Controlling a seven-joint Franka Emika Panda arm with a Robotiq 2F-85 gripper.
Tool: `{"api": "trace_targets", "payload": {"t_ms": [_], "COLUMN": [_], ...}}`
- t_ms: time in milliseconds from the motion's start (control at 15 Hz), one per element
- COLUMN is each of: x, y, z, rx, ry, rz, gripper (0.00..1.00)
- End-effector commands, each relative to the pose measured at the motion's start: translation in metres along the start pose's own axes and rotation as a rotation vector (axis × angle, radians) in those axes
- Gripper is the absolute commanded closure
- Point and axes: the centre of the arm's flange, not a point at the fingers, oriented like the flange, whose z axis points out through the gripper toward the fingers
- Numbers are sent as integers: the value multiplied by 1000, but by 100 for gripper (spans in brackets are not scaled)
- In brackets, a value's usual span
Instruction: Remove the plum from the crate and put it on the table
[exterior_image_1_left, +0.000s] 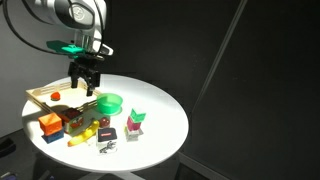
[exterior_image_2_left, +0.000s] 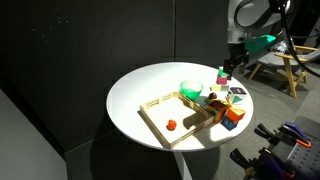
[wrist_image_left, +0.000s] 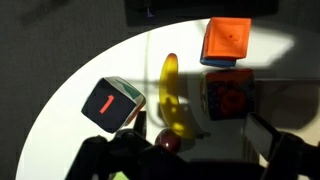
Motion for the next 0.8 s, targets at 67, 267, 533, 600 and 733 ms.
{"api": "trace_targets", "payload": {"t_ms": [67, 267, 533, 600, 733], "x": [-21, -26, -35, -38, -44], "y": [-9, -18, -31, -34, -41], "z": [-15, -22, -33, -36, -42], "rx": [-1, 10, 23, 29, 39], "ry": [62, 87, 102, 97, 96], "rz": [3, -10, -31, -38, -49], "gripper": [0, 0, 0, 0, 0]}}
